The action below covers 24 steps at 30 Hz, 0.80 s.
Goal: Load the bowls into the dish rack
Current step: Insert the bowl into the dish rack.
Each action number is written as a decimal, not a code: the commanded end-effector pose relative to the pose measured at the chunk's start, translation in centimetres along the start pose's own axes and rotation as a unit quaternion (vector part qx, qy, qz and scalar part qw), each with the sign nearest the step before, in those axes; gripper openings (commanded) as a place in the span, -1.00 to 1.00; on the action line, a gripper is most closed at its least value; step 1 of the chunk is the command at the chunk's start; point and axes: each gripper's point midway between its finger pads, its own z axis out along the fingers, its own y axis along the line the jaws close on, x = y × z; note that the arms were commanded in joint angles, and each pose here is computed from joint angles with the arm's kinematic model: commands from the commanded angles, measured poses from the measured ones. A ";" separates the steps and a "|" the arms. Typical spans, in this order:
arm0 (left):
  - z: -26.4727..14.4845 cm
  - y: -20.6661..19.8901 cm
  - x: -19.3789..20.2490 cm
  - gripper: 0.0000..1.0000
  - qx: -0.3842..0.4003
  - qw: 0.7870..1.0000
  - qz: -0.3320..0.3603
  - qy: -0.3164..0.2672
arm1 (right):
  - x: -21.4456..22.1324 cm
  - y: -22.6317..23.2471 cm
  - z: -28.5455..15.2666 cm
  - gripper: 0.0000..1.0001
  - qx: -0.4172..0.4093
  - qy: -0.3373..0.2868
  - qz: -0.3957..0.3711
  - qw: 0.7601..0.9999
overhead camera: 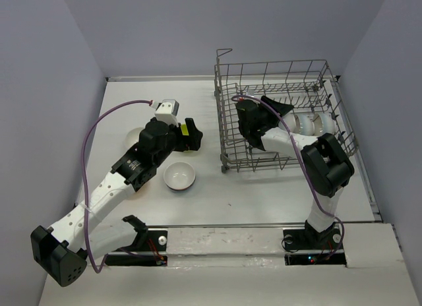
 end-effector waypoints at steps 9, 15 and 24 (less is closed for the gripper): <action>0.1 0.1 0.0 0.98 -0.001 1.000 0.007 -0.006 | -1.0 0.6 -1.2 0.15 -0.001 -0.018 0.008 1.000; 0.0 0.1 0.0 0.98 -0.001 1.000 0.007 -0.007 | -1.0 1.0 -1.2 0.17 -0.003 -0.018 0.002 1.000; 0.0 0.1 -0.1 0.98 -0.001 1.000 0.007 -0.008 | -1.3 1.4 -1.5 0.29 -0.004 -0.022 -0.003 1.000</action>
